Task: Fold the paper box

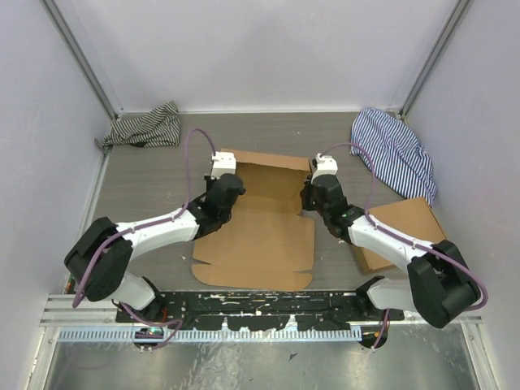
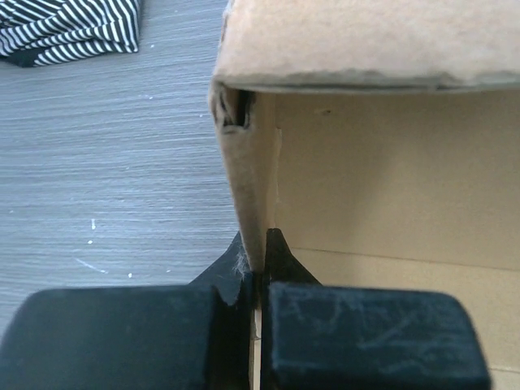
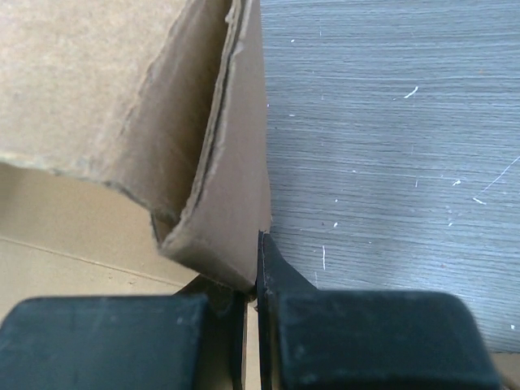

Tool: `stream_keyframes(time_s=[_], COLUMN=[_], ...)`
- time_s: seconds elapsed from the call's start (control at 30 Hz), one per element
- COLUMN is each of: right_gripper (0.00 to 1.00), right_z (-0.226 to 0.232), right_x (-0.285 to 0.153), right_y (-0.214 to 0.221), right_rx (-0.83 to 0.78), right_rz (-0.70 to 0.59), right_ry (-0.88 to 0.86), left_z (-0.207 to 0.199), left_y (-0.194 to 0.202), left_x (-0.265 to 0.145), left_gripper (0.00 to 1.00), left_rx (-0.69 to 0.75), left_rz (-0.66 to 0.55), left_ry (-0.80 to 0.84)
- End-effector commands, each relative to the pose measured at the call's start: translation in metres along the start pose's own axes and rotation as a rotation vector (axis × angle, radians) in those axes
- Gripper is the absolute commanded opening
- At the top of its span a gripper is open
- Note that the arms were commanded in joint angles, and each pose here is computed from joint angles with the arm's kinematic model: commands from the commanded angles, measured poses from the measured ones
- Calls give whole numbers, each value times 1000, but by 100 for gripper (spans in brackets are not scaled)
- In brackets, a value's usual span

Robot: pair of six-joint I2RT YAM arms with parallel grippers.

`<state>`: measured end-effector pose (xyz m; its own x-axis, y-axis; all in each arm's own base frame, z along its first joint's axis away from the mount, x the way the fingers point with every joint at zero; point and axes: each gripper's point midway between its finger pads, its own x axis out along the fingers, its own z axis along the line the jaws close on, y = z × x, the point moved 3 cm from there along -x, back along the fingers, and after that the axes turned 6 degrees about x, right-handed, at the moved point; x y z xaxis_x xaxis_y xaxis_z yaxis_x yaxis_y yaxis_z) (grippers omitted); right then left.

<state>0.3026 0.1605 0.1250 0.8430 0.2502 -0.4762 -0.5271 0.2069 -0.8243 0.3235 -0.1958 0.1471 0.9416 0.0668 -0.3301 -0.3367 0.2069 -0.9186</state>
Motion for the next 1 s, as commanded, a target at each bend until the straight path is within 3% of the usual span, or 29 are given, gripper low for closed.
stream_keyframes(time_s=[0.0, 0.2, 0.37, 0.53, 0.7, 0.97], right_gripper=[1, 1, 1, 1, 1, 5], right_z=[22, 20, 21, 22, 23, 40], right_x=[-2, 2, 6, 9, 12, 18], right_y=[-26, -28, -33, -34, -35, -30], right_rx=[58, 91, 117, 157, 206, 260], right_rz=[-72, -68, -67, -37, 10, 207], right_ry=[-45, -3, 21, 56, 115, 152], left_z=[18, 25, 28, 30, 38, 64], left_y=[5, 9, 8, 6, -9, -41], left_x=[-4, -11, -20, -31, -55, -101], left_gripper=[0, 1, 42, 67, 76, 76], left_rx=[57, 55, 12, -8, -73, -198], left_rz=[26, 25, 14, 30, 48, 26], left_ry=[-169, -182, -127, -66, 18, 123])
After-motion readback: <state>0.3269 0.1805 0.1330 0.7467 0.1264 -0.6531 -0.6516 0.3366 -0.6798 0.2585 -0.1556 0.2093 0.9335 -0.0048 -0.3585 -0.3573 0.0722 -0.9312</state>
